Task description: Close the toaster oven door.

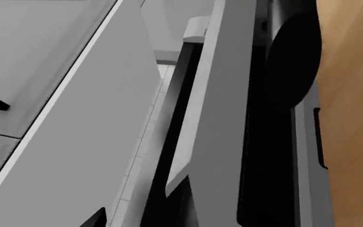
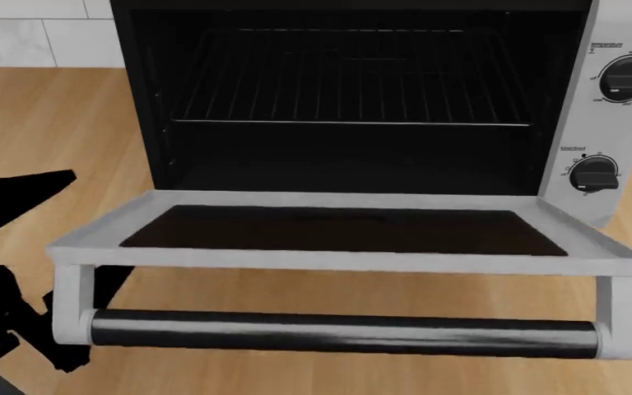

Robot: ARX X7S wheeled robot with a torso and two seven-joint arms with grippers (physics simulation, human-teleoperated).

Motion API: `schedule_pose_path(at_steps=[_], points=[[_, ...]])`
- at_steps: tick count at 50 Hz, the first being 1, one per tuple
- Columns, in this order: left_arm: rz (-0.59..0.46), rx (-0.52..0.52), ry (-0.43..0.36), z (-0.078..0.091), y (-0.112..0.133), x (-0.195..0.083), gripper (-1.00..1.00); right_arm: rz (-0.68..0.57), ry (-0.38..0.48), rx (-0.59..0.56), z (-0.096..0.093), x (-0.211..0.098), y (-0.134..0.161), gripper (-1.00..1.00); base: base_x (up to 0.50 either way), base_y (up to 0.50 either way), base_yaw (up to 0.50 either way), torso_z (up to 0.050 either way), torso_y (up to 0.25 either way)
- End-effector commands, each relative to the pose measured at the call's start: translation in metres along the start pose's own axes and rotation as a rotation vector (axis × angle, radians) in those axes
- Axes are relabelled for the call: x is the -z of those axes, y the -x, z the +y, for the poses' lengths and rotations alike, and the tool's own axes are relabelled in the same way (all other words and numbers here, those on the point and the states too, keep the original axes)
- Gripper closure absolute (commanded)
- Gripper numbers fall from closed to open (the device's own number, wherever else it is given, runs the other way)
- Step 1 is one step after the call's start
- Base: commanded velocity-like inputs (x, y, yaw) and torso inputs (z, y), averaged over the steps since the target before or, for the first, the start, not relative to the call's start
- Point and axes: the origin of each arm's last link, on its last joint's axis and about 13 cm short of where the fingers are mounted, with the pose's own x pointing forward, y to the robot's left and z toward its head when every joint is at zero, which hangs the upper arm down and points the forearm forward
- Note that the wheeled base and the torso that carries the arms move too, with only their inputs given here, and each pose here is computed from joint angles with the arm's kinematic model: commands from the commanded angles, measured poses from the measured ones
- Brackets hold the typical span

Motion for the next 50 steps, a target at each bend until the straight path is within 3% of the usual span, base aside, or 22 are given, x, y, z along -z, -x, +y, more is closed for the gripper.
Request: schedule_pose_path(at_steps=[1,12,15,22,24,37,45,50], points=[[0.116,-0.288,0.090,0.000,0.014,-0.011,-1.00,-0.006,-0.002,-0.002,0.000,-0.002,-0.001,-1.00,0.00,0.00,0.00,0.000,0.000],[0.329,-0.385,0.232,-0.034,0.015,-0.043,-1.00,-0.009,-0.005,0.003,-0.002,-0.003,0.001,-1.00,0.00,0.00,0.00,0.001,0.001],[0.426,-0.424,0.323,-0.044,0.010,-0.054,-1.00,-0.010,-0.007,0.003,-0.002,-0.003,0.001,-1.00,0.00,0.00,0.00,0.000,0.000],[0.496,-0.493,0.471,-0.049,-0.015,-0.067,-1.00,-0.012,-0.008,0.004,-0.003,-0.004,0.001,-1.00,0.00,0.00,0.00,0.000,0.001],[0.522,-0.498,0.547,-0.050,-0.021,-0.071,-1.00,-0.017,-0.010,0.003,-0.002,-0.005,0.000,-1.00,0.00,0.00,0.00,0.000,0.000],[0.604,-0.545,0.695,-0.031,-0.056,-0.067,-1.00,-0.031,-0.014,0.008,-0.004,-0.010,-0.001,-1.00,0.00,0.00,0.00,0.000,0.000],[0.622,-0.536,0.684,-0.027,-0.076,-0.055,-1.00,-0.033,-0.014,0.008,-0.004,-0.011,0.000,-1.00,0.00,0.00,0.00,0.000,0.000],[0.637,-0.510,0.652,-0.037,-0.091,-0.039,-1.00,-0.031,-0.012,0.008,-0.004,-0.011,0.000,-1.00,0.00,0.00,0.00,0.000,0.000]])
